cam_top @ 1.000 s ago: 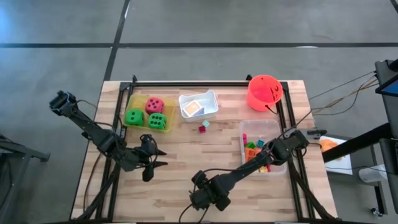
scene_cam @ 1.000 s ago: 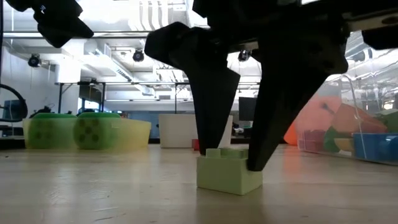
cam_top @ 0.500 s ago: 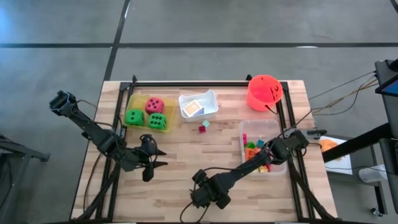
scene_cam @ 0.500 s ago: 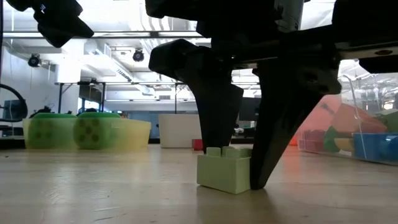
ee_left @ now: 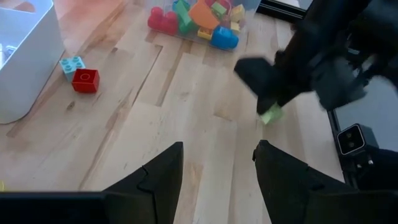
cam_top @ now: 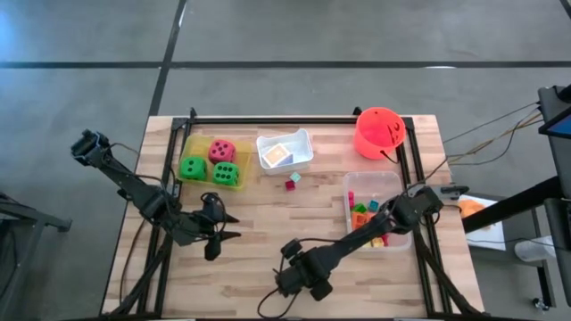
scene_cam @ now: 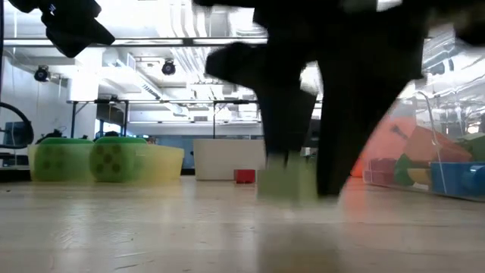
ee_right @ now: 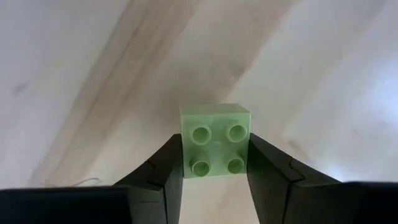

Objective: Pick & Place Toys
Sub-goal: Put the light green game piece into the transparent bin

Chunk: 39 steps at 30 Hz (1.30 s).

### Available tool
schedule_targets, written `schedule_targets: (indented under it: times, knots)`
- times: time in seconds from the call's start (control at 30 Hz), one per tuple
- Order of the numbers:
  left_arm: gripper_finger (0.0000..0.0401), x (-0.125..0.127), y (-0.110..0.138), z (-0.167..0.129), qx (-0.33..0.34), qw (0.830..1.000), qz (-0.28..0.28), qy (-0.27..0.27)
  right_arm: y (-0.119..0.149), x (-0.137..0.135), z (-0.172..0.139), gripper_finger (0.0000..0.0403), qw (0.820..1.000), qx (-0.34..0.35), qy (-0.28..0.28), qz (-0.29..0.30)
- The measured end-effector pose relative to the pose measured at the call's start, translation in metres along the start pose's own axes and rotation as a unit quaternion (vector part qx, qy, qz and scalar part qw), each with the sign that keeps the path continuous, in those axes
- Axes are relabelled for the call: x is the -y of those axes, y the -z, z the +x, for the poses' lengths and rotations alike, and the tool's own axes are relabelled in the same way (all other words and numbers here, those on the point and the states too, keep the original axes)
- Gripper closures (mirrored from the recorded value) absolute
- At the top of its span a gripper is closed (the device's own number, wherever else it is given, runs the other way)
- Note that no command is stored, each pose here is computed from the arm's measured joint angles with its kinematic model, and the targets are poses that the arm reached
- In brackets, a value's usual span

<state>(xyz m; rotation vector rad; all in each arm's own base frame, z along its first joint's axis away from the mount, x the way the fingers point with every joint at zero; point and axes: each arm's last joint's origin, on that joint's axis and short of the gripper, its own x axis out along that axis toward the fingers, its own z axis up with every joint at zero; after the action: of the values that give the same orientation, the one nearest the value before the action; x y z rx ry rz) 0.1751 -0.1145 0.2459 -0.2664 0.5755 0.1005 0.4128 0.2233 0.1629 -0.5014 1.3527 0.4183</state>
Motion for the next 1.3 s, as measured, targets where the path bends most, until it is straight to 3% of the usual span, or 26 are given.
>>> schedule_targets:
  times: [0.37, 0.63, 0.87, 1.1, 1.3]
  knots:
    - [0.0211, 0.000, 0.000, 0.000, 0.001, 1.000, 0.000, 0.000, 0.031, 0.010, -0.115, 0.0275, 0.992, 0.047, 0.049, 0.103]
    - [0.0211, 0.000, -0.001, 0.000, 0.003, 1.000, -0.002, 0.002, 0.089, 0.020, -0.179, 0.0275, 0.972, 0.091, 0.061, 0.206]
    - [0.0211, 0.000, -0.001, 0.000, 0.003, 1.000, -0.002, 0.002, 0.159, 0.024, -0.187, 0.0275, 0.944, 0.069, 0.060, 0.316]
    - [0.0211, 0.000, -0.001, 0.000, 0.003, 1.000, -0.002, 0.002, 0.215, 0.023, -0.192, 0.0275, 0.917, 0.073, 0.059, 0.388]
    - [0.0211, 0.000, -0.001, 0.000, 0.002, 1.000, -0.002, 0.002, 0.240, 0.017, -0.161, 0.0275, 0.915, 0.041, 0.047, 0.398]
